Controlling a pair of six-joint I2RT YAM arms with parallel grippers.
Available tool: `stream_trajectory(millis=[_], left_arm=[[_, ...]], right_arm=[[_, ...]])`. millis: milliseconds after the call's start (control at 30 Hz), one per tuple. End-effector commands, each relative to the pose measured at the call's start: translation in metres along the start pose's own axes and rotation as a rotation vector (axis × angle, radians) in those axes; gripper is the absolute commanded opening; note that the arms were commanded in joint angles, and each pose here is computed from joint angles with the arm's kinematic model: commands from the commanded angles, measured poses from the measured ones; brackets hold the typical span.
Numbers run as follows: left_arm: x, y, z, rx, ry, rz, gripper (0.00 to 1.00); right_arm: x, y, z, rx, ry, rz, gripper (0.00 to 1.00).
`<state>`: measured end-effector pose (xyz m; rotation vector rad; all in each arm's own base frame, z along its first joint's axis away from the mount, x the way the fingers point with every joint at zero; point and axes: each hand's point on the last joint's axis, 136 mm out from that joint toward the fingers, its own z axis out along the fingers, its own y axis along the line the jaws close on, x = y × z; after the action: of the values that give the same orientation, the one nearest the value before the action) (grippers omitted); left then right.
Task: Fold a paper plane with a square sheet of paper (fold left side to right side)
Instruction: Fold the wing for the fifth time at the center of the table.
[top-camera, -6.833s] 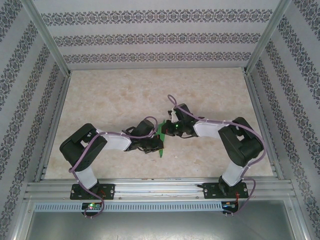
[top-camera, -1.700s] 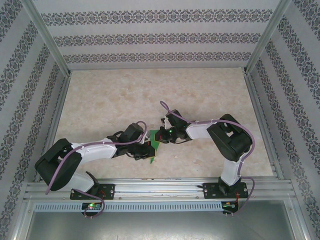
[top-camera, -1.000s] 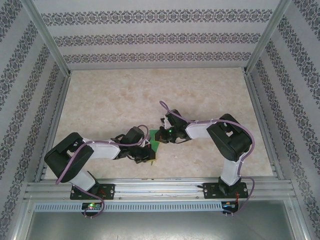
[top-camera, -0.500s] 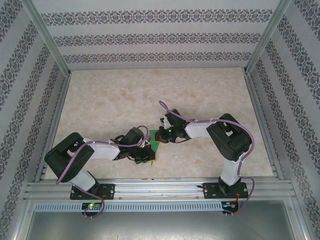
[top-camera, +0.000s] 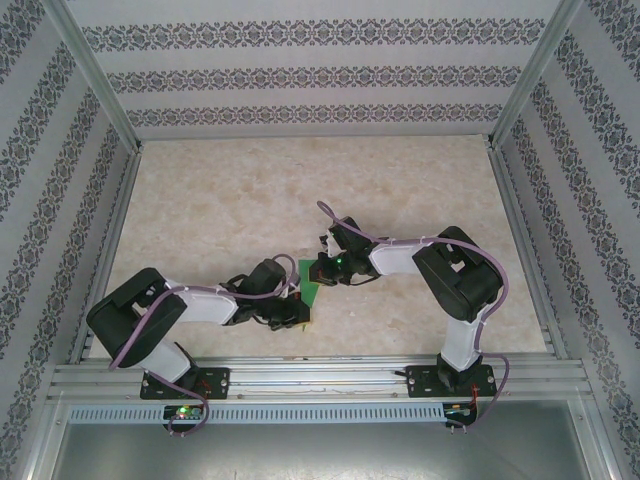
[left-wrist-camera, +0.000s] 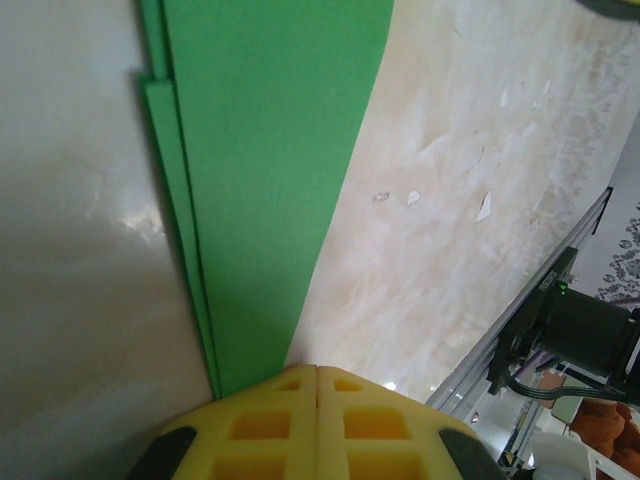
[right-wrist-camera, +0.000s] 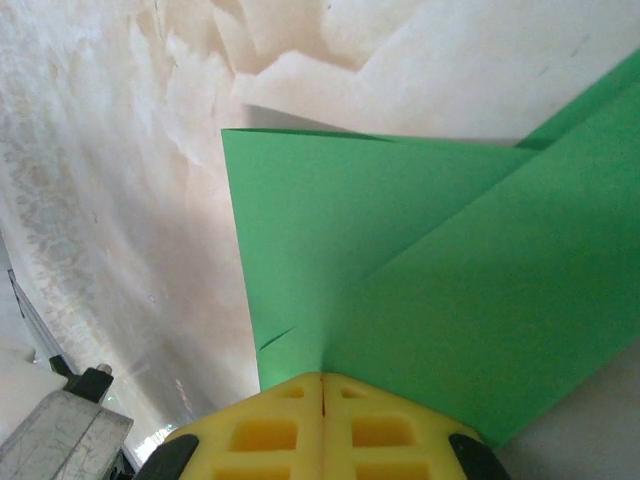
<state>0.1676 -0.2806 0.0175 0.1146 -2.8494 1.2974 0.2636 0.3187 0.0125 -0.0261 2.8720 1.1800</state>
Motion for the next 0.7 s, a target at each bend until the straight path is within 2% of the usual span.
stream_trajectory(millis=[0, 200, 367, 667], left_arm=[[0.026, 0.018, 0.003, -0.058, 0.053, -0.05, 0.05], [0.035, 0.022, -0.002, -0.056, 0.037, -0.066, 0.05], [0.035, 0.007, -0.01, -0.015, 0.025, -0.036, 0.05], [0.001, -0.032, -0.061, 0.002, -0.116, 0.067, 0.07]], right_arm=[[0.028, -0.07, 0.014, 0.248, 0.056, 0.073, 0.0], [0.029, -0.071, 0.015, 0.251, 0.06, 0.073, 0.0], [0.03, -0.071, 0.015, 0.249, 0.064, 0.072, 0.0], [0.03, -0.068, 0.016, 0.246, 0.063, 0.066, 0.0]])
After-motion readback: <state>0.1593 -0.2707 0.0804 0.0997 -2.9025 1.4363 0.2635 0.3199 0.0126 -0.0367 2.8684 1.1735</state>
